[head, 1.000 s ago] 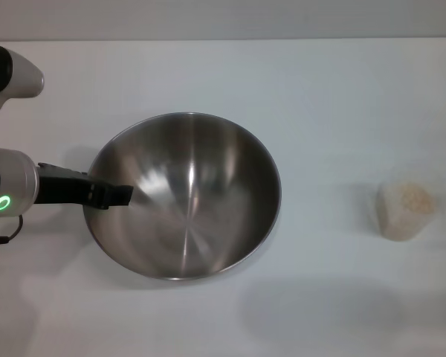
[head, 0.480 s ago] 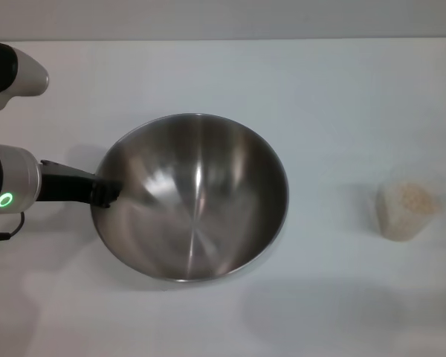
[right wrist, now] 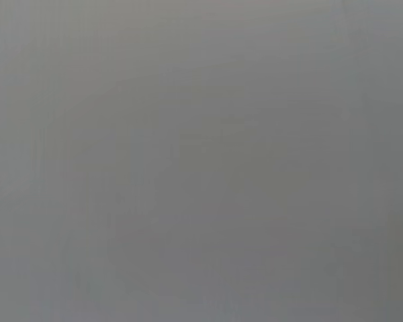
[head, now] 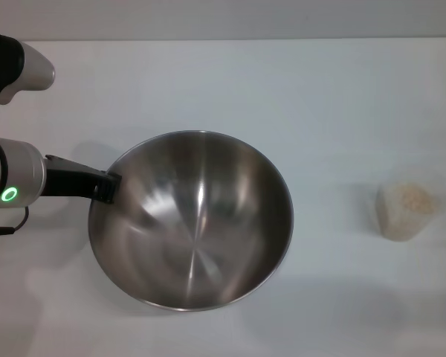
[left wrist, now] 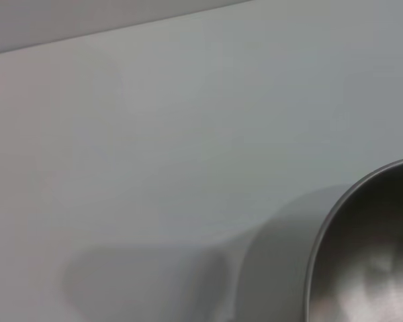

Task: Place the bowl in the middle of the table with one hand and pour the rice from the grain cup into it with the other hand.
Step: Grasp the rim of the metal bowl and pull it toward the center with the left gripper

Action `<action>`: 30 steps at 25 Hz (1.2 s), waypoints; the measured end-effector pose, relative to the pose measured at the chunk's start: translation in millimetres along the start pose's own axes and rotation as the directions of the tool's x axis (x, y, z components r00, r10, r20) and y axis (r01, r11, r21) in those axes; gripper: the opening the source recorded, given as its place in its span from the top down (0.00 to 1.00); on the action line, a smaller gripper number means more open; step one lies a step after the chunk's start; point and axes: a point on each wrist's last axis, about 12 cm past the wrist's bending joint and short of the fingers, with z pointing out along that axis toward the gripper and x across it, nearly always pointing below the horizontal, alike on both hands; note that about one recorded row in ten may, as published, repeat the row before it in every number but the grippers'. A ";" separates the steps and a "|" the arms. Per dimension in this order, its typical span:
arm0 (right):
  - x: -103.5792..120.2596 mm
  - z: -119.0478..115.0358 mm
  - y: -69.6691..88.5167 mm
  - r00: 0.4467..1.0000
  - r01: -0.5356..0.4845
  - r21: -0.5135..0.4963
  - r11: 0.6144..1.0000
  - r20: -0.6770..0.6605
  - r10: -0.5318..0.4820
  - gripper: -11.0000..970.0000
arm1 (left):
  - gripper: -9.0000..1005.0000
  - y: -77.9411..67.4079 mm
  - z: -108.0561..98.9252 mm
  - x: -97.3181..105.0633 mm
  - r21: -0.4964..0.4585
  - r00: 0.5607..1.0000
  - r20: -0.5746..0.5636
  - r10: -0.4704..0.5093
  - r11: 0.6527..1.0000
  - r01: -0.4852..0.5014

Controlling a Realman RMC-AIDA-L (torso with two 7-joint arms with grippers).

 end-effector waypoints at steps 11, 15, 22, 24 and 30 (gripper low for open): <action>-0.4 2.3 0.8 1.000 0.000 -0.004 1.000 0.004 0.000 0.13 | 0.94 -1.6 -6.0 -15.4 0.057 0.999 0.038 0.012 0.998 -0.014; -0.6 3.5 1.0 1.000 0.001 -0.007 1.000 0.006 -0.001 0.13 | 0.95 3.3 -6.7 -23.6 0.084 0.999 0.046 0.004 0.996 -0.008; -0.7 4.8 1.7 1.000 0.000 -0.009 1.000 0.009 0.000 0.13 | 0.95 8.0 -3.1 -41.2 0.131 0.999 0.038 -0.005 0.991 0.000; -0.7 5.1 1.8 1.000 0.000 -0.009 1.000 0.009 0.000 0.13 | 0.95 10.7 -0.8 -46.2 0.148 0.999 0.033 -0.016 0.989 0.011; -0.6 6.8 2.8 1.000 -0.002 -0.011 1.000 0.010 0.002 0.13 | 0.94 16.6 13.6 -68.1 0.214 0.999 0.050 -0.016 0.977 0.005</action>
